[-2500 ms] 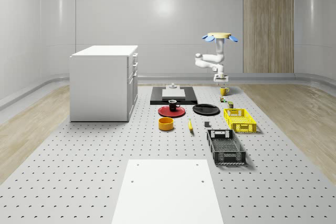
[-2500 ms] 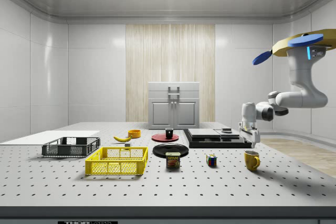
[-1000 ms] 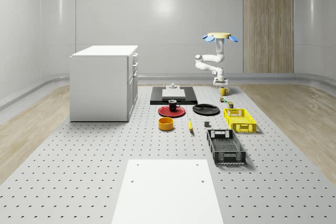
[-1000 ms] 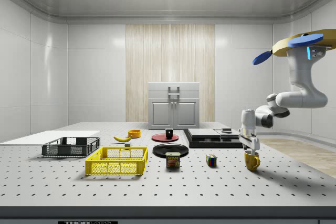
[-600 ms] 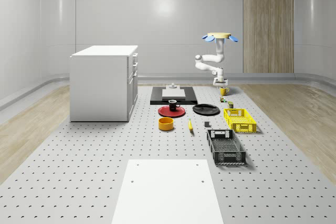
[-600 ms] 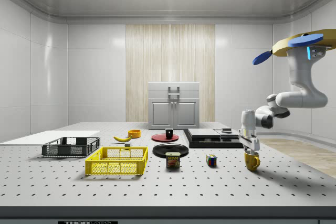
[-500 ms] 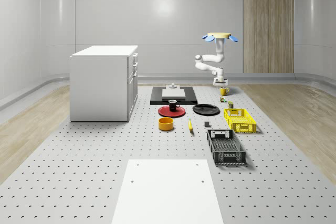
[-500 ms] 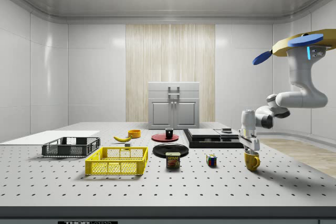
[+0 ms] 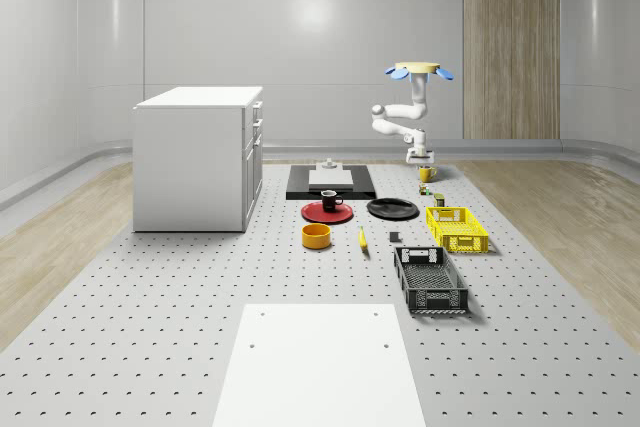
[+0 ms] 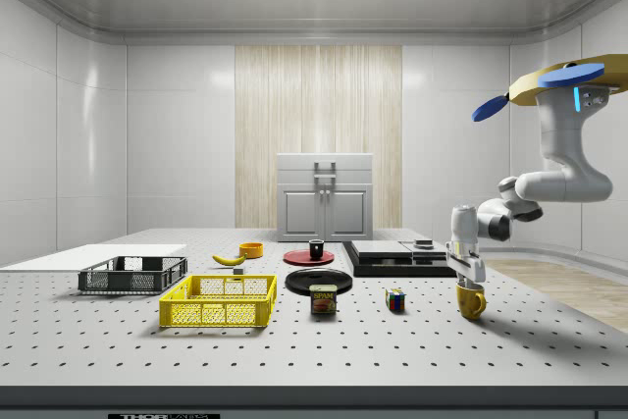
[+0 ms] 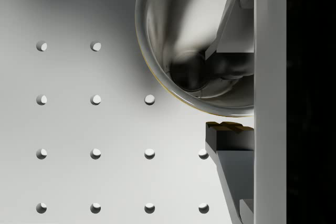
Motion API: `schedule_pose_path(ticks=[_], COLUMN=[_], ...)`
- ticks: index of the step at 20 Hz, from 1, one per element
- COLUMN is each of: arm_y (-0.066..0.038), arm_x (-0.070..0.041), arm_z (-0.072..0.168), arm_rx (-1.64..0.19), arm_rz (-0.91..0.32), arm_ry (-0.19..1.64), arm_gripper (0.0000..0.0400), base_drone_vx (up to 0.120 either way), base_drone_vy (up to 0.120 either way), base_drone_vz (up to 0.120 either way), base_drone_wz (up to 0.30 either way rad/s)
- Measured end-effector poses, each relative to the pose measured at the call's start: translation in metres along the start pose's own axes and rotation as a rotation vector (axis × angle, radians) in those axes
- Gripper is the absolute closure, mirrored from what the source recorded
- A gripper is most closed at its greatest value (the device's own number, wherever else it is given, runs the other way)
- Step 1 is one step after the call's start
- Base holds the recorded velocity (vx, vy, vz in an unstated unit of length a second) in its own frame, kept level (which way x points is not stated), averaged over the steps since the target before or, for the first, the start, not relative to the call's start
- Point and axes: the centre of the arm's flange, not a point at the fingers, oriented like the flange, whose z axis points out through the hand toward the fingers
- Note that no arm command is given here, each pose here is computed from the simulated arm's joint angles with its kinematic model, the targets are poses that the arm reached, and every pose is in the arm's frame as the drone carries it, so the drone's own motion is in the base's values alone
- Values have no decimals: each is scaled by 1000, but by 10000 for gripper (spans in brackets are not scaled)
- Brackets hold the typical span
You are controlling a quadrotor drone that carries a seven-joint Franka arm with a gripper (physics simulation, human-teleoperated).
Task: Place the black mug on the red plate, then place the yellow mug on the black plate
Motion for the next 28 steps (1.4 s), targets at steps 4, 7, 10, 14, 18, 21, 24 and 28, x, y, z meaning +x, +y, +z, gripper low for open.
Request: schedule_pose_path(ticks=[4, 7, 10, 14, 18, 21, 24, 28], arm_y=[0, 0, 0, 0, 0, 0, 0, 0], arm_x=[0, 0, 0, 0, 0, 0, 0, 0], arm_z=[-11, -19, -24, -27, -28, -28, -29, -29], arm_rx=[0, 0, 0, 0, 0, 0, 0, 0], arm_rz=[0, 0, 0, 0, 0, 0, 0, 0], arm_ry=[0, 0, 0, 0, 0, 0, 0, 0], arm_gripper=[288, 289, 290, 290, 290, 290, 290, 290], base_drone_vx=[0, 13, 120, 120, 120, 120, 120, 120], base_drone_vy=[0, 0, -80, -120, -120, -120, -120, -120], base_drone_vz=[60, 120, 120, 50, 0, 0, 0, 0], base_drone_wz=[0, 0, 0, 0, 0, 0, 0, 0])
